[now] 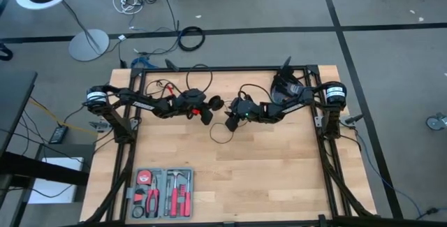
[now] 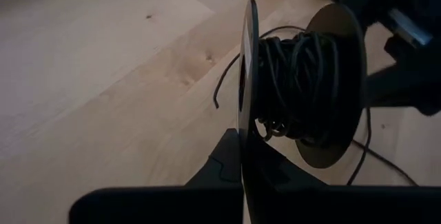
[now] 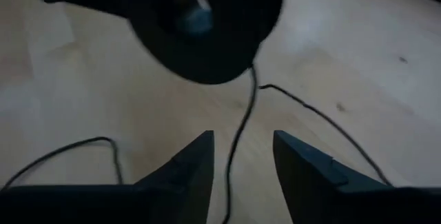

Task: Coil cords
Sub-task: Coil the black wire onto the black spool

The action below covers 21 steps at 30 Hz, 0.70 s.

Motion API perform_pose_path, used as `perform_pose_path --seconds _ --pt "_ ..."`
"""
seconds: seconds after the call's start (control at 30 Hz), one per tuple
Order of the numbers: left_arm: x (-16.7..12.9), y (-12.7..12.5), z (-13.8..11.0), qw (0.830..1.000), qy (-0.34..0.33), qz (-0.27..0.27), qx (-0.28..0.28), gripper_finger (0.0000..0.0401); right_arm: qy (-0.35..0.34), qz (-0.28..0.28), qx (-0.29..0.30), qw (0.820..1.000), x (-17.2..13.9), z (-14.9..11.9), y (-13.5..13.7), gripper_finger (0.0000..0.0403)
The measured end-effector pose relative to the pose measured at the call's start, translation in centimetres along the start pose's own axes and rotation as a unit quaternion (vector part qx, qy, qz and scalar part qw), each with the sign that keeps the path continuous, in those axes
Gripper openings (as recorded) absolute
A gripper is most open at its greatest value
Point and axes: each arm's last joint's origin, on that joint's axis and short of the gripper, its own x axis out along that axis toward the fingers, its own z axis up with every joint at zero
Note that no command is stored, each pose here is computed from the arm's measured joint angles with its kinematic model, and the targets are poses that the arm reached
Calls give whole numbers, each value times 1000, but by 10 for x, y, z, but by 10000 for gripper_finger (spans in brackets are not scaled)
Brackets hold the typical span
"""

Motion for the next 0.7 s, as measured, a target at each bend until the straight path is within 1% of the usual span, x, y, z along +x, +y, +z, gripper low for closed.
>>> perform_pose_path --seconds 0.1,0.33,0.7 --pt "0 -1 2 1000 -10 -4 -1 0 7 3 5 1000 0 -1 1 130" --pt "0 3 6 1000 -25 -3 -8 0 43 -8 39 998 -1 -9 0 97" --pt "0 11 20 997 -70 -22 -23 0 52 4 32 998 -4 -13 7 64"
